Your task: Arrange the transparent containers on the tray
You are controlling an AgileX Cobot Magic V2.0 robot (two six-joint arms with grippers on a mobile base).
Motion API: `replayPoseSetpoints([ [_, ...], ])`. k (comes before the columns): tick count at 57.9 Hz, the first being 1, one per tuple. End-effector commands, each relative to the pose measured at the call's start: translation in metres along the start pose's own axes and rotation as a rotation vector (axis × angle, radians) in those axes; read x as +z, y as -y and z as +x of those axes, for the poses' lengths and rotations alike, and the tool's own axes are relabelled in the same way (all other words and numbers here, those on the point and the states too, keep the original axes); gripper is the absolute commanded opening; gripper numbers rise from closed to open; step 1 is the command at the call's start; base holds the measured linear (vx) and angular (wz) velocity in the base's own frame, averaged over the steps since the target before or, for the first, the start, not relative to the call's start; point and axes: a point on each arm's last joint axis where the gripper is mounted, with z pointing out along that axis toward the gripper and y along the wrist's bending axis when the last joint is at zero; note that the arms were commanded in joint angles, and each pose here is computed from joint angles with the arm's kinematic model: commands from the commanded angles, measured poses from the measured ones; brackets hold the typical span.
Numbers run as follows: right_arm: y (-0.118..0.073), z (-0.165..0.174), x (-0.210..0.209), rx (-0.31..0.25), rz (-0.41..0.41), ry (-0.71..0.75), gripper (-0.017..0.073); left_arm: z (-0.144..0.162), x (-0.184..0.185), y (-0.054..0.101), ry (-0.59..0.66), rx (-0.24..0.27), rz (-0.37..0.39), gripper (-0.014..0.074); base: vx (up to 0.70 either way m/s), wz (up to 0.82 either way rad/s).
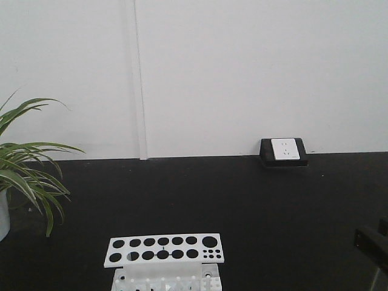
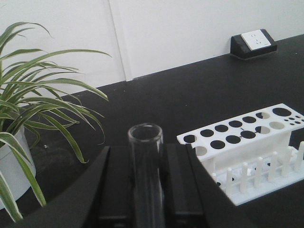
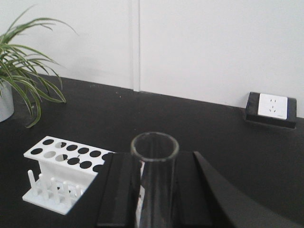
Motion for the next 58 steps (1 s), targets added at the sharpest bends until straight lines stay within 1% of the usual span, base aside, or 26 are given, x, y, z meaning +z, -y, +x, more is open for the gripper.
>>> replayPoseSetpoints([
  [1, -0.0014, -0.0162, -0.0063, -0.028, -0.021, 0.107, -0.0011, -0.0152, -0.0021, 0.0019, 0.096, -0.007, 0.023, -0.0006, 0.00, 0.00],
  [58, -0.0013, -0.0163, -0.0066, -0.027, -0.021, 0.108, -0.0011, -0.0151, -0.0019, 0.0020, 0.095, -0.007, 0.023, -0.0006, -0.02, 0.00],
])
